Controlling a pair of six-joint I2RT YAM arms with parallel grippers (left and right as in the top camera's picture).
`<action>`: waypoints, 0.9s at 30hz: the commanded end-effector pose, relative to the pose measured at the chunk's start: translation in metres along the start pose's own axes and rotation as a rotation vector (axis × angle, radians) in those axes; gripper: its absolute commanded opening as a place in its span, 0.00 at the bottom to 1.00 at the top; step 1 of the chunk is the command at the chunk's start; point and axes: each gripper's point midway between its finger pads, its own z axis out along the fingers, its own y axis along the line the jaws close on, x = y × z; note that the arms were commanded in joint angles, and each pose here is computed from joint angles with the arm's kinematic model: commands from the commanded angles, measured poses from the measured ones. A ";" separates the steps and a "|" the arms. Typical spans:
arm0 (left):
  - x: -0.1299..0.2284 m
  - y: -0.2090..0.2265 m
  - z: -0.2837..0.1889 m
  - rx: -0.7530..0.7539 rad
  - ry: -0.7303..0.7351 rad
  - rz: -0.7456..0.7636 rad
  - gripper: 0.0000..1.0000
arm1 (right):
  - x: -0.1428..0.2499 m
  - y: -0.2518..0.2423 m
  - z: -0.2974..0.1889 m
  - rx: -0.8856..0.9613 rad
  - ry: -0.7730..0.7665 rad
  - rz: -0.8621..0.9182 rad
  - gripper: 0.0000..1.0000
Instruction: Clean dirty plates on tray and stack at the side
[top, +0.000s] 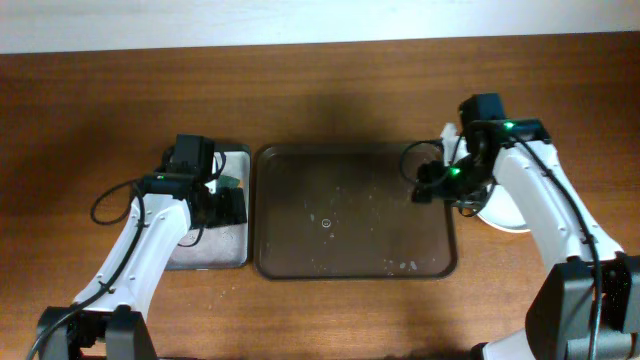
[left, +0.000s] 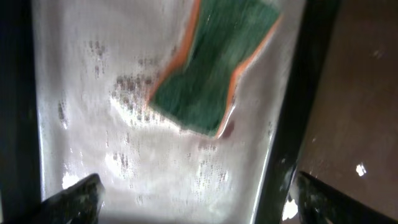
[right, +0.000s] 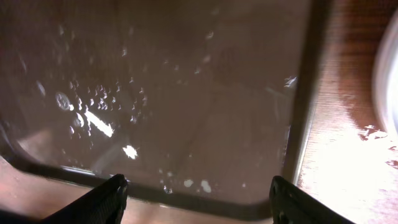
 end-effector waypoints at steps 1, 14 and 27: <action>0.036 0.002 -0.006 0.003 0.141 -0.082 0.98 | 0.013 0.000 -0.001 0.093 0.027 -0.015 0.74; 0.054 -0.002 -0.124 0.193 -0.458 0.088 1.00 | 0.068 -0.012 -0.112 0.144 -0.658 -0.051 0.99; 0.066 0.004 -0.171 0.245 -0.698 0.079 1.00 | 0.077 -0.015 -0.130 0.154 -0.747 -0.050 0.99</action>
